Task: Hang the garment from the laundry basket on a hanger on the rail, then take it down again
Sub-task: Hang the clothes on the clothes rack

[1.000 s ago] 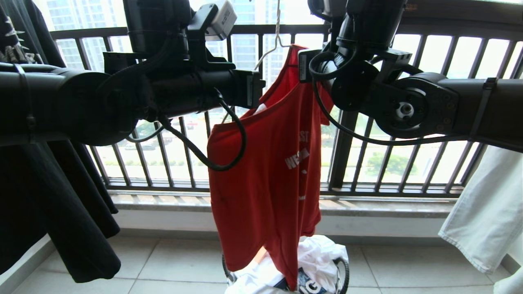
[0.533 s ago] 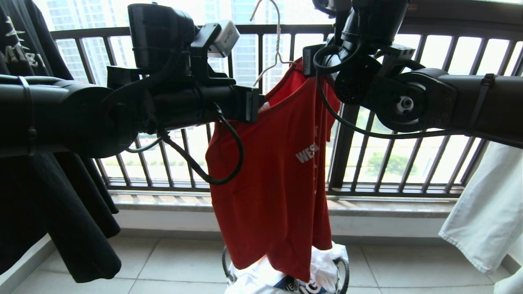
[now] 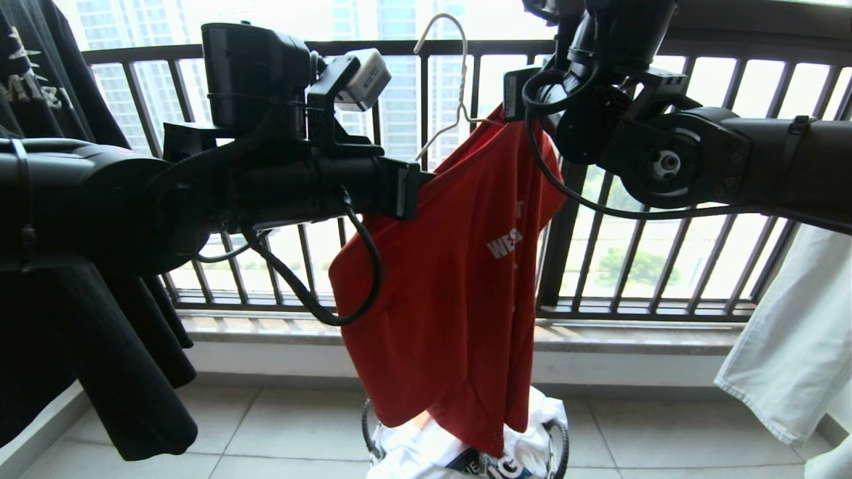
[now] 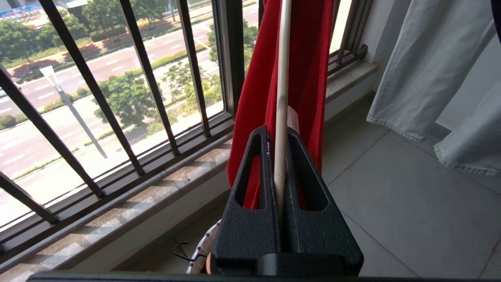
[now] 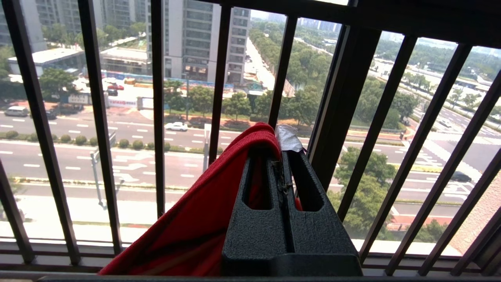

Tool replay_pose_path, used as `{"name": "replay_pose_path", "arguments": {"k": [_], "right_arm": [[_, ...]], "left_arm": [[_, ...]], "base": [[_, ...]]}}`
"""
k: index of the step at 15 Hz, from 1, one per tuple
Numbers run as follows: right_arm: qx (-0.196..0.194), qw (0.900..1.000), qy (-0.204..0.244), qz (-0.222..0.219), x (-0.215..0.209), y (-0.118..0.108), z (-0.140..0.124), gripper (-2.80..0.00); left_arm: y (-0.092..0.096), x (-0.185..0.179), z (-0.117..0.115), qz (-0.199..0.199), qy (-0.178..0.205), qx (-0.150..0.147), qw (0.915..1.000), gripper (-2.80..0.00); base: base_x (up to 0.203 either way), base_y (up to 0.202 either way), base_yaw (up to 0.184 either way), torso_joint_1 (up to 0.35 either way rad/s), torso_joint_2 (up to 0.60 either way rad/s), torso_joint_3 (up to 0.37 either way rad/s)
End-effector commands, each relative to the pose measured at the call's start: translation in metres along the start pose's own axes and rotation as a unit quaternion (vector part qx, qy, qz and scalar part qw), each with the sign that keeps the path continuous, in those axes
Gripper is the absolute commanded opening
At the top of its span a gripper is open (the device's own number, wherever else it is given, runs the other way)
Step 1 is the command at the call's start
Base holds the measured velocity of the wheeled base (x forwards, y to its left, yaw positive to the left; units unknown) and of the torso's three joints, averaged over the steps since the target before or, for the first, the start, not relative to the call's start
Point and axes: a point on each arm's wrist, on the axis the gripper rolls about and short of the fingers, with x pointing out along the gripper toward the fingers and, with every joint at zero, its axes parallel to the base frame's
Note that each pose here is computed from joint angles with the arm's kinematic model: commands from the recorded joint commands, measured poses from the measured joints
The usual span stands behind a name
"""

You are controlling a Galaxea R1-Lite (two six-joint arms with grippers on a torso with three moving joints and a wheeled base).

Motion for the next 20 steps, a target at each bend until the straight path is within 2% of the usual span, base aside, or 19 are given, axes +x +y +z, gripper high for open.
{"name": "replay_pose_path", "arguments": {"k": [1,6,19,20], "right_arm": [[0.0,1.0,0.0,-0.005,0.0014,-0.0013,-0.001,-2.8],[0.0,1.0,0.007,-0.014,0.0005,-0.0003,-0.0033,-2.8],[-0.005,1.0,0.016,-0.016,-0.0035,-0.0045,-0.0066,-2.8],[-0.004,1.0,0.015,-0.015,-0.0043,-0.0046,-0.0054,0.0]], "left_arm": [[-0.0003,-0.0018,0.0011,-0.001,-0.002,0.0,1.0,-2.8],[0.0013,0.0031,0.0096,0.003,-0.037,-0.003,0.9993,-2.8],[0.0068,0.0014,0.0098,0.011,-0.038,-0.008,0.9992,-2.8],[0.0068,0.0014,0.0098,0.011,-0.038,-0.008,0.9992,-2.8]], "base": [[0.0,0.0,0.0,0.0,0.0,0.0],[0.0,0.0,0.0,0.0,0.0,0.0],[0.0,0.0,0.0,0.0,0.0,0.0],[0.0,0.0,0.0,0.0,0.0,0.0]]}}
